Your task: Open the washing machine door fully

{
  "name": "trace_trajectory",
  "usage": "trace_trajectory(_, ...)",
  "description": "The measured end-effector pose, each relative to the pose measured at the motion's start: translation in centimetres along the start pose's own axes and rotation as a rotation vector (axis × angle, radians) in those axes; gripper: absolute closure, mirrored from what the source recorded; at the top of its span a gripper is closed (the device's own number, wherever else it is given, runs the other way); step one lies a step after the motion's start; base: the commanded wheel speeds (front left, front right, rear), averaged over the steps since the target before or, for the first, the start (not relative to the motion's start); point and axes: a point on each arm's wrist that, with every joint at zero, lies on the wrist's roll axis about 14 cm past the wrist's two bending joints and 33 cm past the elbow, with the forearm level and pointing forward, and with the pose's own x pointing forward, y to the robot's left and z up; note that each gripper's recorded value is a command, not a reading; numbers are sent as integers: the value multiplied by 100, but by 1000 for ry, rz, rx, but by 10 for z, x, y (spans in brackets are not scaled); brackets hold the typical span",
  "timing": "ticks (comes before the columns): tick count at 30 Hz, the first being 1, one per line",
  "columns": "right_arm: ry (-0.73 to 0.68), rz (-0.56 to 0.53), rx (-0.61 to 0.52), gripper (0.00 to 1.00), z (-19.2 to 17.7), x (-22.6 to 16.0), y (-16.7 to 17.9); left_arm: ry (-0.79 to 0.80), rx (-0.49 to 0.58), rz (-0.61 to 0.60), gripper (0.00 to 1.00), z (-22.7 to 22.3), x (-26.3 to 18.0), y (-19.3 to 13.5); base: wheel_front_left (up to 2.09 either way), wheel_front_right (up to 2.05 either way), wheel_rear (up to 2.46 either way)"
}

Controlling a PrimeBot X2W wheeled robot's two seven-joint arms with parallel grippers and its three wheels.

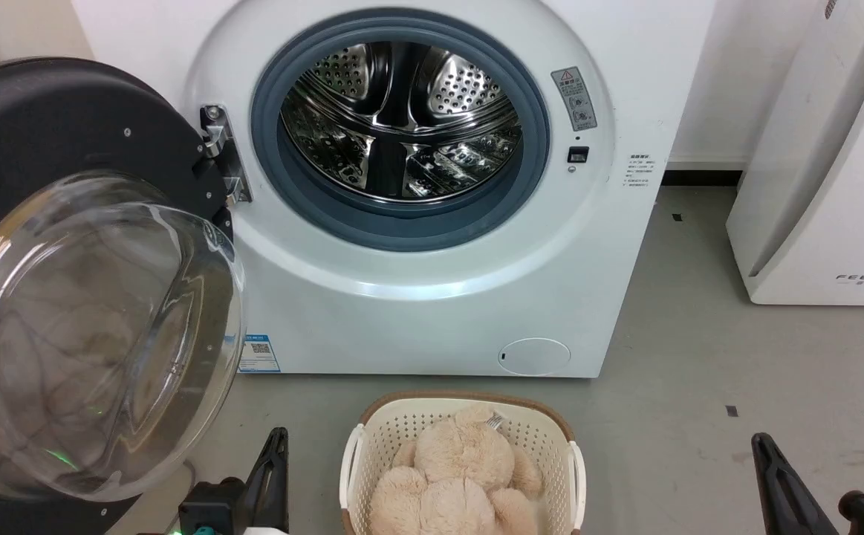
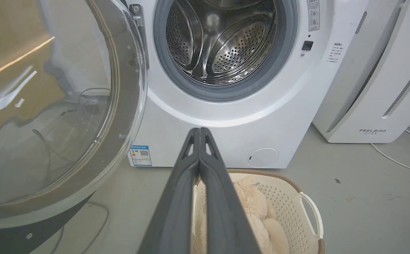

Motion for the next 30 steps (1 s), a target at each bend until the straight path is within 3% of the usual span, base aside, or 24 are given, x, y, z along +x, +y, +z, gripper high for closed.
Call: trace_trajectory(30,11,18,-24,100,-2,11,6,5,25,-1,100,6,7,3,0,0,0)
